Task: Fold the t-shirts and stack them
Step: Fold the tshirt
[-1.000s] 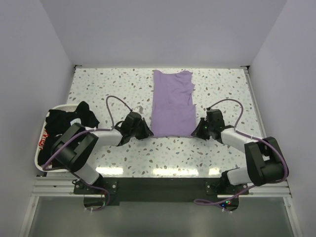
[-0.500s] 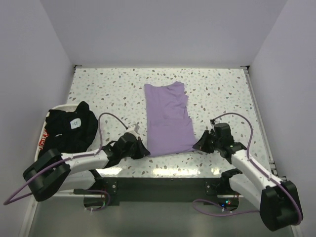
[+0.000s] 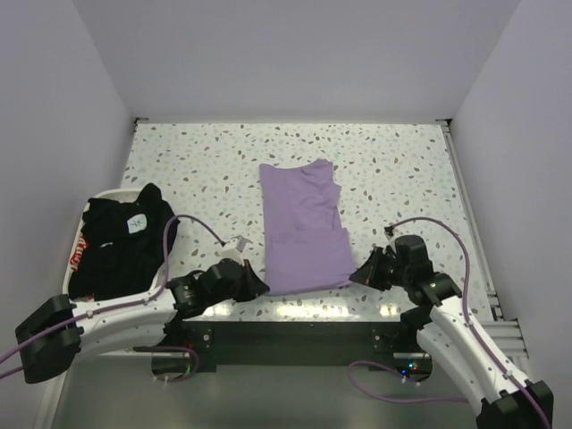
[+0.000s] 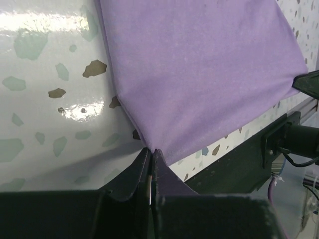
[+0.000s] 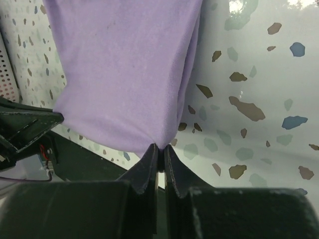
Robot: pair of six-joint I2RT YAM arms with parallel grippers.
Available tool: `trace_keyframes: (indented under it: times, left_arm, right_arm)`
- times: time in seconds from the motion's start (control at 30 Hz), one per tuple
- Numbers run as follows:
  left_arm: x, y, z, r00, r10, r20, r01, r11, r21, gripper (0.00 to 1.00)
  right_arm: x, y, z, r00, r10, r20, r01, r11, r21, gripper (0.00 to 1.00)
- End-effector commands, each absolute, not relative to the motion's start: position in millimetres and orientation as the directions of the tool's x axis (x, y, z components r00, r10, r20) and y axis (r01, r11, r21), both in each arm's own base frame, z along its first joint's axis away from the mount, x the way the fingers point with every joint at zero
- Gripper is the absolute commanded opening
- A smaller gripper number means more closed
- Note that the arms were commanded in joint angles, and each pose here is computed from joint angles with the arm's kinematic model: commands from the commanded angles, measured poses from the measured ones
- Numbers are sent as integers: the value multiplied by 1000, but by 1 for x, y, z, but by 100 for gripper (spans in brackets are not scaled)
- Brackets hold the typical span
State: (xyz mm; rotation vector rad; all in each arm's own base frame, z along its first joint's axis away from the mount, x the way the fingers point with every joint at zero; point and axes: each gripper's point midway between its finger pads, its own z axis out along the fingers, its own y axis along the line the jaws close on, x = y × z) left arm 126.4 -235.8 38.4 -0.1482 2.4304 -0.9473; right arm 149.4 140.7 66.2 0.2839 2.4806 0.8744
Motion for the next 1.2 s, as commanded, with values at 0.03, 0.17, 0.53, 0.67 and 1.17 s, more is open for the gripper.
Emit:
trace_keyframes:
  times: [0.03, 0.17, 0.53, 0.67, 1.17]
  left_arm:
    - [160, -244, 83, -778, -315, -543, 118, 777, -619, 0]
    - [199, -244, 101, -754, -310, -580, 117, 804, -582, 0]
    - [316, -257, 138, -742, -298, -600, 125, 819, -561, 0]
    - [360, -256, 138, -750, -312, -583, 106, 814, -571, 0]
    - [508, -226, 127, -728, -399, -557, 41, 786, -617, 0]
  right_arm:
    - [174, 146, 101, -838, 359, -411, 18, 770, 637, 0]
    - [209, 154, 121, -821, 362, -441, 6, 779, 627, 0]
    - [335, 188, 158, -792, 377, -481, 6, 792, 610, 0]
    - [380, 195, 158, -796, 379, -472, 20, 796, 605, 0]
    - [532, 197, 128, -805, 419, -420, 43, 748, 662, 0]
